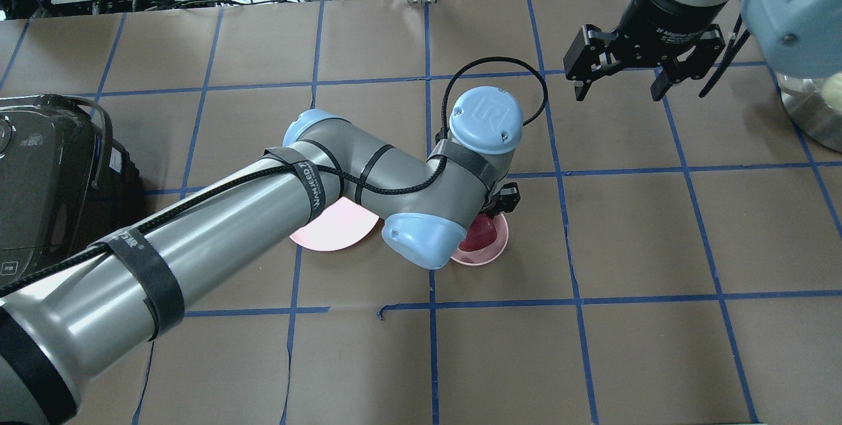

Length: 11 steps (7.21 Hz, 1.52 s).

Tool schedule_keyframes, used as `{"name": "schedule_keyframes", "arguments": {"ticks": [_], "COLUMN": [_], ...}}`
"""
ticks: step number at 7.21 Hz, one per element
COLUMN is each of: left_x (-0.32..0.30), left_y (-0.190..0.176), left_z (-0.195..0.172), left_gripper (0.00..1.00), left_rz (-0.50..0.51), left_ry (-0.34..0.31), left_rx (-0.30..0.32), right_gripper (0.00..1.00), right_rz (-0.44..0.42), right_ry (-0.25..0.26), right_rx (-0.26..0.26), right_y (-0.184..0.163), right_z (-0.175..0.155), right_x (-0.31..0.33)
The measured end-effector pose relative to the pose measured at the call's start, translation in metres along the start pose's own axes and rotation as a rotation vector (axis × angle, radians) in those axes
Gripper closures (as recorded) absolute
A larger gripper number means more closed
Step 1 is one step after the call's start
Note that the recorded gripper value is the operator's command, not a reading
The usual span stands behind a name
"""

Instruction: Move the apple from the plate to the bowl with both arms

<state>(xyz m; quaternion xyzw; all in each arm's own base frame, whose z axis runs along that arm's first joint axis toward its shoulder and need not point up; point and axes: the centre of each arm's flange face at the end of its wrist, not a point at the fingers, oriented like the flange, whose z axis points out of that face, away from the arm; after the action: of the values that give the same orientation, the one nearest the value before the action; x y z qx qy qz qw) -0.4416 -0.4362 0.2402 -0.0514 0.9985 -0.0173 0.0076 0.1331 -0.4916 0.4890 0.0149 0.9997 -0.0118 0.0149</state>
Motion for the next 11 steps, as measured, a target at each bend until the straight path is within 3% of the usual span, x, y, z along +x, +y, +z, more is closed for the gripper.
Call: {"name": "schedule_keyframes", "arguments": {"ticks": [4, 7, 11], "left_x": [-0.026, -0.087, -0.214], "left_y": [-0.021, -0.053, -0.091], "left_z": [-0.023, -0.054, -0.161], "left_gripper": [0.00, 0.00, 0.00], "left_rz": [0.053, 0.088, 0.088], "left_ry": [0.009, 0.012, -0.010], "left_rx": [0.022, 0.047, 0.049], "right_gripper": [0.00, 0.00, 0.00], "right_rz": [-0.004, -0.004, -0.004], "right_ry": [0.033, 0.048, 0.048], "right_rx": [0.006, 0.008, 0.009], "right_y": [0.005, 0.006, 0.006], "right_z": [-0.003, -0.003, -0.004], "right_x": [0.002, 0.003, 0.003]}}
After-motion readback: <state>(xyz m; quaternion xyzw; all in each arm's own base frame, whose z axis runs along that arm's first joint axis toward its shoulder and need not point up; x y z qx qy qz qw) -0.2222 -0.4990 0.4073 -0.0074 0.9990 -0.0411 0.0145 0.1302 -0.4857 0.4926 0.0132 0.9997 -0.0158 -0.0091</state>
